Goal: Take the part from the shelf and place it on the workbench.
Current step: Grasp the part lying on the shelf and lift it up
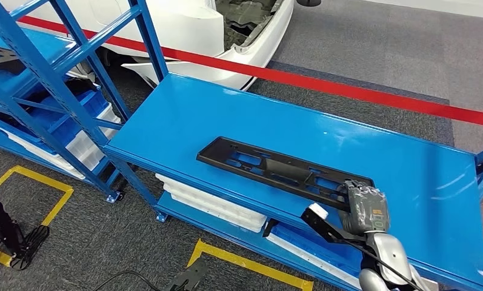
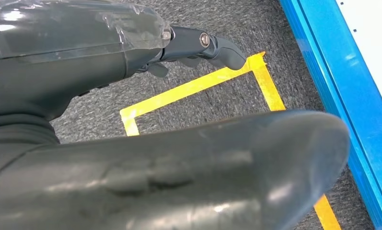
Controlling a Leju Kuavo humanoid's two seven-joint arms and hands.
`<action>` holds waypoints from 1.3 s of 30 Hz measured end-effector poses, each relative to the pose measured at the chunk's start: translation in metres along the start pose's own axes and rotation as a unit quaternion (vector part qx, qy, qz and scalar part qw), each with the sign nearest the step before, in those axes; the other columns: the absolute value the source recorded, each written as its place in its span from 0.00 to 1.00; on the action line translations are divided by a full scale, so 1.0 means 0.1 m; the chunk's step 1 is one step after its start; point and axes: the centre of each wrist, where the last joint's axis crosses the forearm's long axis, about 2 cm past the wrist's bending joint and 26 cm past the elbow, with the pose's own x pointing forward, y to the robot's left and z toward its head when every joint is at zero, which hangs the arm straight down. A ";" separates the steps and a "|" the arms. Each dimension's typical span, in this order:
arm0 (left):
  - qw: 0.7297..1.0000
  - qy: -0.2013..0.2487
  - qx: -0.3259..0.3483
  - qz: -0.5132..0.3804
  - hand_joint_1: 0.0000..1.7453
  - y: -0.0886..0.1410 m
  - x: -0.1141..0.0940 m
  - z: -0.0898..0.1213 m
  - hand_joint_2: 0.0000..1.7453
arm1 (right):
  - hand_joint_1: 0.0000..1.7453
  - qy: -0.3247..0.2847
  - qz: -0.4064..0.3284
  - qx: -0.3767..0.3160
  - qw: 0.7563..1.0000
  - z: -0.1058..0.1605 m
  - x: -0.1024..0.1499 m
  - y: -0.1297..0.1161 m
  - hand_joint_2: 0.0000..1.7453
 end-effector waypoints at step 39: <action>1.000 -0.008 0.005 0.012 0.00 0.00 0.00 0.00 0.00 | 1.00 -0.065 0.108 -0.127 0.984 -0.07 0.31 -0.69 1.00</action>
